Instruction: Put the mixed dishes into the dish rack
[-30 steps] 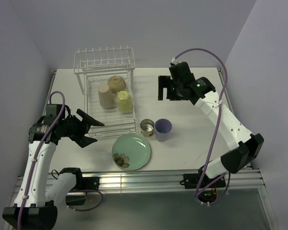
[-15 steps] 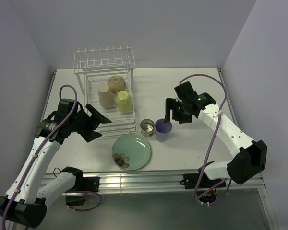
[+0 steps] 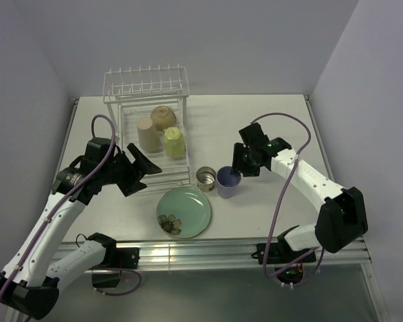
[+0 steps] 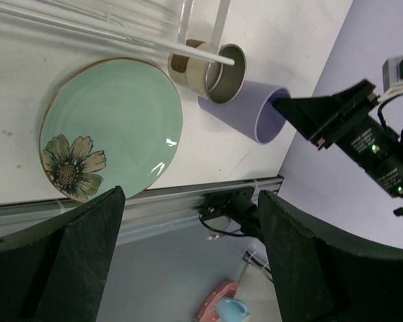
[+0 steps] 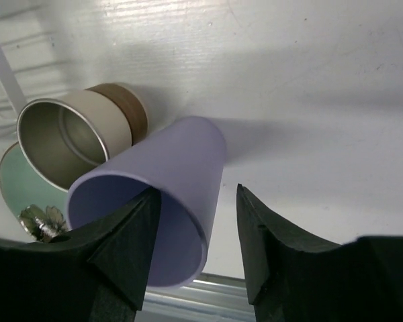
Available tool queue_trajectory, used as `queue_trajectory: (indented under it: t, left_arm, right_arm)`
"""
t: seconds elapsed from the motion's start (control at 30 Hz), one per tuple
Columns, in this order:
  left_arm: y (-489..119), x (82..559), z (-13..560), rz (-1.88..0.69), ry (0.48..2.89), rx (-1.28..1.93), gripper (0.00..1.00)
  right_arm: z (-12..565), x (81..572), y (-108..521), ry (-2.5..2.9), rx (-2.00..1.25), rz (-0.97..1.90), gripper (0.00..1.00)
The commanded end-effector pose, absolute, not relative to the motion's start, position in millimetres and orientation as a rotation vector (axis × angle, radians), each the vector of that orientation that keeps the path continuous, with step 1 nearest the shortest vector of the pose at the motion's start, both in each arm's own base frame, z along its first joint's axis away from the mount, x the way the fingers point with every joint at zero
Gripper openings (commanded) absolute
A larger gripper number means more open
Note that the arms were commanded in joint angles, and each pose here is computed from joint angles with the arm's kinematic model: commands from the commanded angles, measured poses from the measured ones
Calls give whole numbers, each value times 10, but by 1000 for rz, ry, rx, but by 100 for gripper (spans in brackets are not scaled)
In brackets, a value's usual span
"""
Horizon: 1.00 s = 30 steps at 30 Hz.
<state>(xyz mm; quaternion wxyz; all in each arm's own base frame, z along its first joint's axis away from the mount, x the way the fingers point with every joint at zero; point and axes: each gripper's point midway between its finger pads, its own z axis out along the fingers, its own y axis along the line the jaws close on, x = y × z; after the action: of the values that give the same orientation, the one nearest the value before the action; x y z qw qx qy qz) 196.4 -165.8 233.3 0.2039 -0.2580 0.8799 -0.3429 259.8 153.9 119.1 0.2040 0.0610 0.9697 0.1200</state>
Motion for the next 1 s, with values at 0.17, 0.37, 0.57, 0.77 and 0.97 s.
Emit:
queue_trajectory:
  t: [0.17,0.37,0.57,0.77,0.97]
  left_arm:
    - [-1715,1786,2457,-1012,2331,-554,87]
    - [-1746,1547,2449,-1076,2322,-452,87]
    - [-1689,1432,2554,-1101,2276,-416,87]
    - [-1760,1549,2700,-1119,2233,-383,83]
    - [-1837,1714,2749,-1075,2228,-329,79]
  right_arm:
    - [1140,2778,1566,2598,211,158,53]
    - [1104,2763,1425,2537,244,35,15]
    - [1523,2692,1324,2402,240,-68,0]
    - [2249,2515,1418,2257,131,-94,0]
    - [2575,2432,1844,2210,-63,-31,0]
